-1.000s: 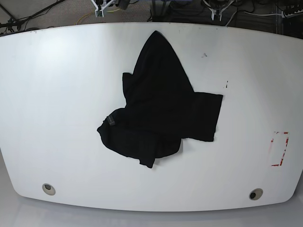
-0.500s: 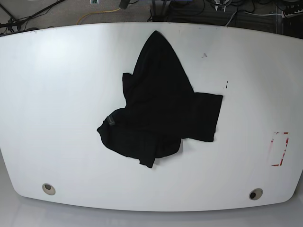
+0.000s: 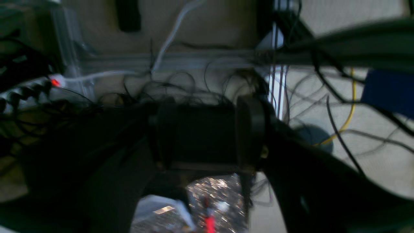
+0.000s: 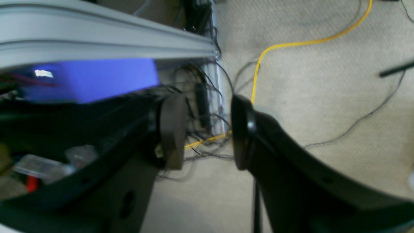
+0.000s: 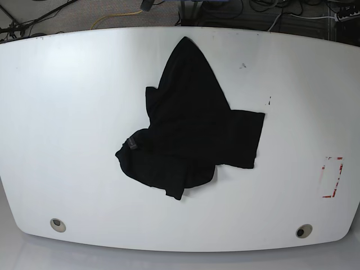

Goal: Fold the T-shirt properly

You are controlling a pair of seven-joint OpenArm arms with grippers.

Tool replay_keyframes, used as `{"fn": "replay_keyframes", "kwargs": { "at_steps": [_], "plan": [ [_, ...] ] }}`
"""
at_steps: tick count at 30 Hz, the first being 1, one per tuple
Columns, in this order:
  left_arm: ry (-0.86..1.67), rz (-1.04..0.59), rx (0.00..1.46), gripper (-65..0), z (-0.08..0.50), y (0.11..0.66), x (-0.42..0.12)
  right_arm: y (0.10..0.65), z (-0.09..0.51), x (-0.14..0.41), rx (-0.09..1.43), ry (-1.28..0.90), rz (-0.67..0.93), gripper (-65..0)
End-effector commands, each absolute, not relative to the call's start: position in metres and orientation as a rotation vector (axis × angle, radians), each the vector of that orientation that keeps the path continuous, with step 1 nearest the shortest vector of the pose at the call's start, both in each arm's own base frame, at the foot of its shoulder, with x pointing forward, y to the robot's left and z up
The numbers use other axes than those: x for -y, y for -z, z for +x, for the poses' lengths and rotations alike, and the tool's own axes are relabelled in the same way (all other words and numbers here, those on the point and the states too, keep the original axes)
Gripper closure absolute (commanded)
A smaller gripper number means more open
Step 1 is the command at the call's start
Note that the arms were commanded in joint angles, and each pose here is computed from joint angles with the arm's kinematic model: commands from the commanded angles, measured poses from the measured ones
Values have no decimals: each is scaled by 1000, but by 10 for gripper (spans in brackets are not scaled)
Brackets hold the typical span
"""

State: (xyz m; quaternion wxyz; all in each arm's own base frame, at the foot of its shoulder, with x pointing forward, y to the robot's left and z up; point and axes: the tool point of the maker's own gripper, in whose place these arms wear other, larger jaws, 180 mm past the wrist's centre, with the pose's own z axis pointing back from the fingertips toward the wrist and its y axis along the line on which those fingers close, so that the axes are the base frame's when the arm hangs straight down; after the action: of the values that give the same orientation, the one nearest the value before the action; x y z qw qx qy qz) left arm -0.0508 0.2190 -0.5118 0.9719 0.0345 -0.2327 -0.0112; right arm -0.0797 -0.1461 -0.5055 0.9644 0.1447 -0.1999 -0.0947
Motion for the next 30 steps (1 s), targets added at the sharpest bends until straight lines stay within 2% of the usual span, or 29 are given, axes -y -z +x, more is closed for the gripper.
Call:
{"fn": "replay_keyframes", "kwargs": {
  "at_steps": [1,13,25,28,30],
  "plan": [
    [21,67,518,-269,-44,491,-225,485,-79,146,439,203,305,-217],
    [31,5,632,-269,-26,420,-218,409,-49,142,584,150,322,-217],
    [61,-7,776,-281,16,374,-207,356,32,152,837,60,297,-219],
    [64,-32,817,-356,29,369,-197,349,52,153,899,47,296,-222],
    [64,-44,836,-438,36,368,-192,348,64,153,933,42,297,-222]
  ]
}}
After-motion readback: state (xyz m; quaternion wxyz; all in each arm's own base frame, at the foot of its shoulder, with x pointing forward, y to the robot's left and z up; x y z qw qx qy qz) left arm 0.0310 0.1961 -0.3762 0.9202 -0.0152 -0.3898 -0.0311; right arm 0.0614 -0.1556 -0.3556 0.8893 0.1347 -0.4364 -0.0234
